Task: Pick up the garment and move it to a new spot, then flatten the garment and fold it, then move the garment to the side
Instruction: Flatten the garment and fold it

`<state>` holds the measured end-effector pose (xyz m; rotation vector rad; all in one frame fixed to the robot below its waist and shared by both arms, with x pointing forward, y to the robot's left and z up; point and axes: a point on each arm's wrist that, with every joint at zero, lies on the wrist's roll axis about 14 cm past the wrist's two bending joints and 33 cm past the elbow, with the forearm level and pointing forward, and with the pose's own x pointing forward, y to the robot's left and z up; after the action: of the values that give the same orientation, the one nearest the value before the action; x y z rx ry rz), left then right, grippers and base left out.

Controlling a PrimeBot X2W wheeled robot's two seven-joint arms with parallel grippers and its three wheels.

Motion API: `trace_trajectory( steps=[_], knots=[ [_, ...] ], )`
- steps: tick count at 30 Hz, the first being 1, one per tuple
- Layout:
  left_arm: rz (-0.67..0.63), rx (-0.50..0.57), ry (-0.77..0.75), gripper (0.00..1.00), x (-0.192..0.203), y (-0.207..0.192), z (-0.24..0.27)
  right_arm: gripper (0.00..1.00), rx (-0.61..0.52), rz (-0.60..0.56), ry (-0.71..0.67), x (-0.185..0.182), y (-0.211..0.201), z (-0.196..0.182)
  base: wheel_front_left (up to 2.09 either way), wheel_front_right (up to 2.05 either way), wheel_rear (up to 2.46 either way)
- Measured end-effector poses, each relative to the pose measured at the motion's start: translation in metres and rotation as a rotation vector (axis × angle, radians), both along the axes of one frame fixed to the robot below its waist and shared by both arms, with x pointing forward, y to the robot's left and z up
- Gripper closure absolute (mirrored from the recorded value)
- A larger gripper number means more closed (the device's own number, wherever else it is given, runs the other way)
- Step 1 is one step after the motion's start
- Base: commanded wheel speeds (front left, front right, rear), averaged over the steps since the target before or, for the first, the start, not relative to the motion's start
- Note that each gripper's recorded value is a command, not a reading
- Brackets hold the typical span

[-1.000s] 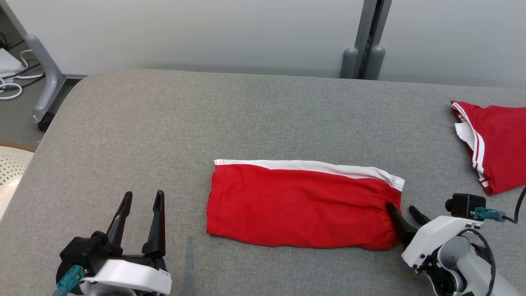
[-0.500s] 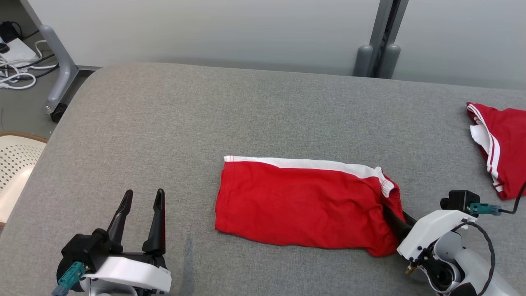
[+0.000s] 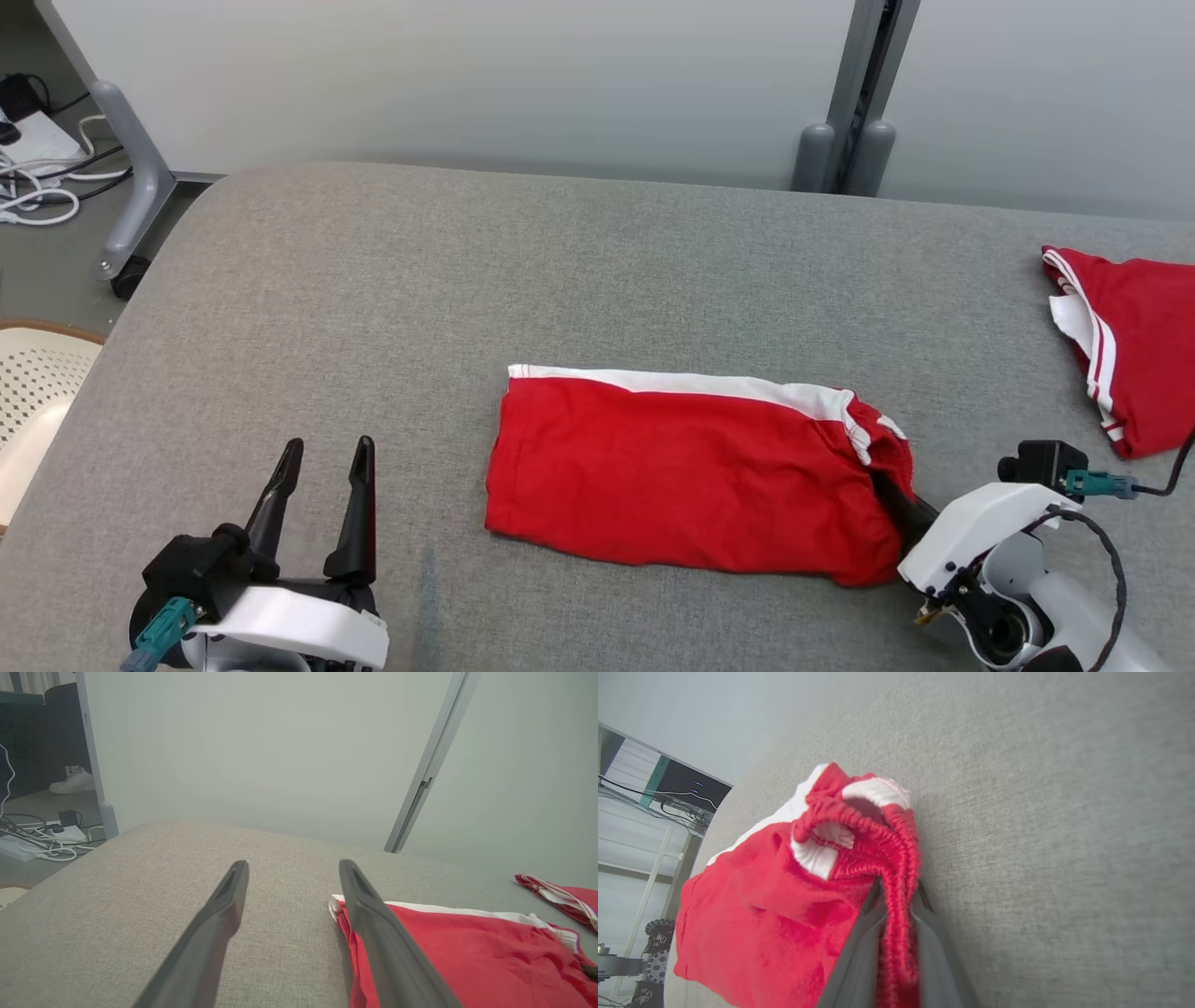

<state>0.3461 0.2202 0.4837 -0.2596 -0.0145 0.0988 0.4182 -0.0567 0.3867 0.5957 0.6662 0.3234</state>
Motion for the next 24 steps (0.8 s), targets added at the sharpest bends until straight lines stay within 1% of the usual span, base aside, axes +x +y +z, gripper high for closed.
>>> trace_trajectory(
  steps=[5, 8, 9, 14, 15, 17, 20, 24],
  knots=[
    [-0.017, 0.000, -0.011, 0.00, 0.003, -0.005, 0.003, 1.00, 0.011, -0.027, -0.018, 0.003, -0.020, 0.011, 0.00, 0.00, 0.00],
    [-0.031, -0.002, -0.016, 0.00, 0.005, -0.009, 0.004, 1.00, 0.001, -0.055, -0.011, 0.002, -0.044, 0.013, 0.00, 0.00, 0.00],
    [-0.042, -0.004, -0.017, 0.00, 0.007, -0.013, 0.005, 1.00, 0.000, -0.072, 0.000, 0.000, -0.058, 0.015, 0.00, 0.00, 0.00],
    [-0.071, -0.016, -0.011, 0.00, 0.008, -0.024, 0.002, 1.00, -0.003, -0.102, 0.008, -0.001, -0.089, 0.024, 0.00, 0.00, 0.00],
    [-0.076, -0.016, -0.011, 0.00, 0.009, -0.025, 0.002, 1.00, 0.014, -0.119, 0.016, -0.002, -0.093, 0.025, 0.00, 0.00, 0.00],
    [-0.086, -0.018, -0.011, 0.00, 0.009, -0.028, 0.002, 1.00, 0.097, -0.173, 0.049, -0.003, -0.097, 0.027, 0.00, 0.00, 0.00],
    [-0.094, -0.024, -0.007, 0.00, 0.008, -0.032, 0.000, 1.00, 0.238, -0.205, 0.047, 0.003, -0.083, 0.043, 0.00, 0.00, 0.00],
    [-0.087, -0.030, 0.002, 0.00, 0.005, -0.030, -0.003, 1.00, 0.368, -0.178, 0.047, 0.007, -0.058, 0.061, 0.00, 0.00, 0.00]
  ],
)
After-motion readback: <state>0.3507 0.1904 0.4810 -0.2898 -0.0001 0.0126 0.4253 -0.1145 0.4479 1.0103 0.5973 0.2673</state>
